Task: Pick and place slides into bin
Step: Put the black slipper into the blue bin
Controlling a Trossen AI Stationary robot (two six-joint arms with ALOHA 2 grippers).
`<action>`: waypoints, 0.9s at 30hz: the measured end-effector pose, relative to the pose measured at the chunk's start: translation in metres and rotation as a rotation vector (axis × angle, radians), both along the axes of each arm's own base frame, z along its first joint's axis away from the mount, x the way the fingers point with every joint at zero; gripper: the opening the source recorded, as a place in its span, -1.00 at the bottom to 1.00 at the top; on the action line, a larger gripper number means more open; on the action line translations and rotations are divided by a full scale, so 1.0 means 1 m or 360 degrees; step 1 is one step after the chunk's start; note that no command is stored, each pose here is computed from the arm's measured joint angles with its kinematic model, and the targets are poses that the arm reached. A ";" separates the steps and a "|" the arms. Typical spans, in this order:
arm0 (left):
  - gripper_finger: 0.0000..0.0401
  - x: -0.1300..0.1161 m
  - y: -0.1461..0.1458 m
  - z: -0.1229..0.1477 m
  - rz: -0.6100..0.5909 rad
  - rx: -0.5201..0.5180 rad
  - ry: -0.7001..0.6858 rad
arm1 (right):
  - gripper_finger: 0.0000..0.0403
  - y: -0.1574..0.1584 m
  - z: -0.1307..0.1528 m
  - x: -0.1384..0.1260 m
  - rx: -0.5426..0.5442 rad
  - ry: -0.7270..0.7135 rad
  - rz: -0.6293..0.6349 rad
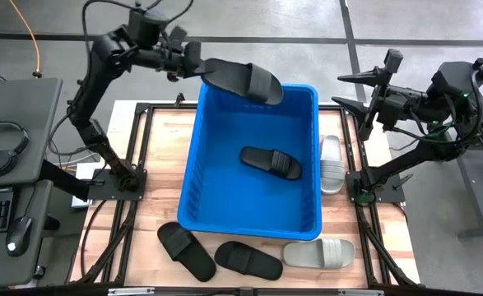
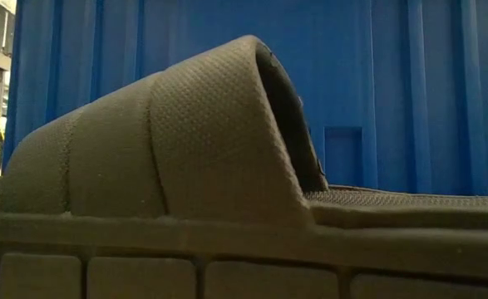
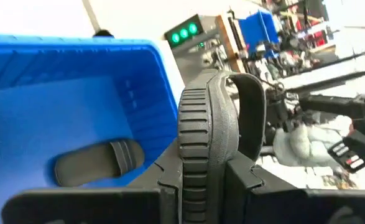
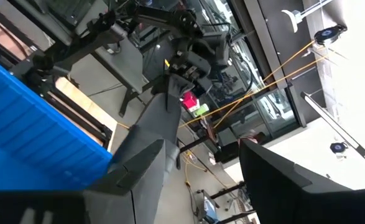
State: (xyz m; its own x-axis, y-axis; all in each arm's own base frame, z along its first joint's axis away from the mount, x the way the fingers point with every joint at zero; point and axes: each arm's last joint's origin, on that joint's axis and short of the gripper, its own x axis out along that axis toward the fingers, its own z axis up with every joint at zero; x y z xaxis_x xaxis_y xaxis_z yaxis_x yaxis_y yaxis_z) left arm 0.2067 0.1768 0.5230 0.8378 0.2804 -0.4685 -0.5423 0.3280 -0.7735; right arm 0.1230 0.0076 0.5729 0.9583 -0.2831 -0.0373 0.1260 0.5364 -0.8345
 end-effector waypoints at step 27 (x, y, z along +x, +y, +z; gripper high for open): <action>-0.77 0.072 0.004 -0.086 0.0090 -0.0137 -0.0124 | -0.03 0.003 -0.007 0.000 0.0159 0.0083 0.0169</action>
